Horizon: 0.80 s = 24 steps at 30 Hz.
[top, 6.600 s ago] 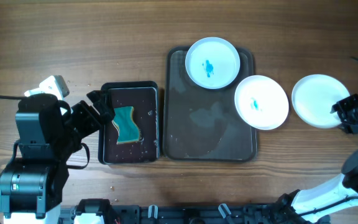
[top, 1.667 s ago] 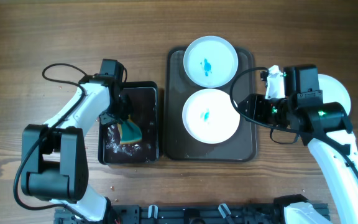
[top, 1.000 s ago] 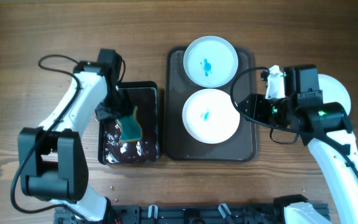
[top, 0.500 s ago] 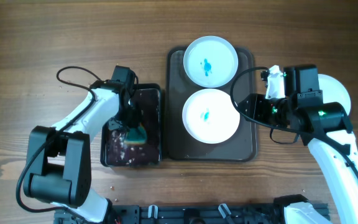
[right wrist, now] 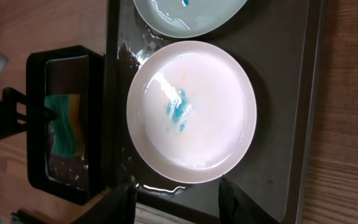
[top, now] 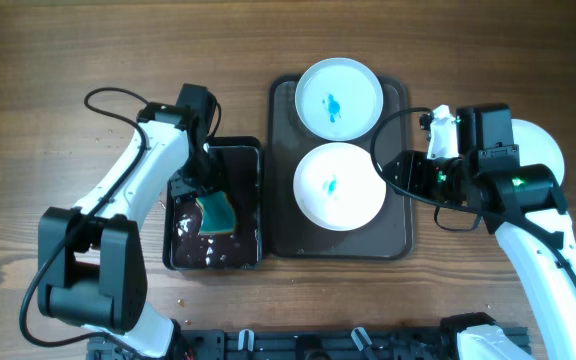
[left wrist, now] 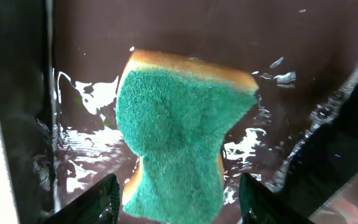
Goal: Clean dirty plates on tray and stack at the side
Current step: 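Lift the sponge with the left gripper while the right tilts the plate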
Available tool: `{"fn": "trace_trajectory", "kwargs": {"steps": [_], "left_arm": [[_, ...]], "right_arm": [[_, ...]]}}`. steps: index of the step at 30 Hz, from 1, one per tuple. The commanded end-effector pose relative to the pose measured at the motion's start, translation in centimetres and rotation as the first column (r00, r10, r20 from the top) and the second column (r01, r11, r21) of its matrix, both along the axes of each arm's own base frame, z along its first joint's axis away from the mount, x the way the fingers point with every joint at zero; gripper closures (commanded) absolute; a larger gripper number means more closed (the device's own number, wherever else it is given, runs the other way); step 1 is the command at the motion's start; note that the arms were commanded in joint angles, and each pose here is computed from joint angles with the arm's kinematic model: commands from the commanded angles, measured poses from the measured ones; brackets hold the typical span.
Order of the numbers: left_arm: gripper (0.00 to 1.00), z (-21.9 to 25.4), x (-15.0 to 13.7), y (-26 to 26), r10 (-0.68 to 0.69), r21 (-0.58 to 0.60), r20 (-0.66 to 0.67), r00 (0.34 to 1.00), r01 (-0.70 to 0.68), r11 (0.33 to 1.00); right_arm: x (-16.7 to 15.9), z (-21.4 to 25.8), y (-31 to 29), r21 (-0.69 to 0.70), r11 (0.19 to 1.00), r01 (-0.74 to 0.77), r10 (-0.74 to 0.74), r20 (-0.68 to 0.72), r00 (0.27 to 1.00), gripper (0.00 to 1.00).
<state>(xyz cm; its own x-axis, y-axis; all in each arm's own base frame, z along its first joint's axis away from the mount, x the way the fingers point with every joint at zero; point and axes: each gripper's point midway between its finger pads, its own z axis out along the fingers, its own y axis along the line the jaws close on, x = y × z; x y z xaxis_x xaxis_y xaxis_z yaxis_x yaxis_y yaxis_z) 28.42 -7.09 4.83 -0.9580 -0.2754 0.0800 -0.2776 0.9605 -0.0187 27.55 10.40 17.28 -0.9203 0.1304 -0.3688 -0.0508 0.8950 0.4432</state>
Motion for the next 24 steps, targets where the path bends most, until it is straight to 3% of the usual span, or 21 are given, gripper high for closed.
{"fn": "trace_trajectory", "kwargs": {"steps": [1,4,5,7,10,11,16,19,24], "left_arm": [[0.44,-2.4,-1.9,-0.2,-0.007,-0.006,-0.047,0.999,0.007,1.0],[0.5,-4.4,-2.4,-0.1,0.005,-0.009,-0.03,1.0,-0.005,1.0],[0.55,-5.2,-2.7,0.0,0.018,-0.009,-0.025,1.0,-0.018,1.0],[0.78,-5.7,-2.9,0.0,0.018,-0.01,-0.021,1.0,-0.018,1.0],[0.87,-5.6,-2.7,0.0,0.018,-0.012,-0.012,1.0,-0.018,1.0],[0.84,-5.4,-2.5,-0.1,0.018,-0.012,-0.011,1.0,-0.018,1.0],[0.5,-3.8,-2.1,-0.2,0.017,-0.007,-0.029,0.999,-0.017,1.0],[0.44,-2.3,-1.3,-0.3,0.016,-0.007,-0.027,1.0,-0.016,1.0],[0.42,-1.2,-1.1,-0.4,0.014,-0.006,-0.035,0.999,-0.014,1.0]], "right_arm": [[-0.1,-0.1,0.2,0.013,1.0,-0.003,0.003,-0.013,1.0,0.56],[-0.1,-0.2,0.2,0.013,1.0,-0.003,0.003,-0.013,1.0,0.53],[-0.1,-0.2,0.2,0.012,1.0,-0.003,0.003,-0.016,1.0,0.53],[0.0,-0.5,0.0,0.0,1.0,0.002,-0.002,-0.021,1.0,0.53],[0.0,-1.1,-0.4,-0.024,1.0,0.012,-0.013,-0.043,0.999,0.53],[0.0,-1.3,-0.3,-0.023,1.0,0.011,-0.012,-0.051,0.999,0.53],[-0.2,-2.2,-0.4,-0.029,1.0,0.01,-0.013,-0.092,0.996,0.59],[-0.2,-2.2,-0.4,-0.03,0.999,0.009,-0.012,-0.095,0.995,0.6],[-0.2,-2.2,-0.4,-0.03,0.999,0.009,-0.012,-0.095,0.995,0.6]]}}
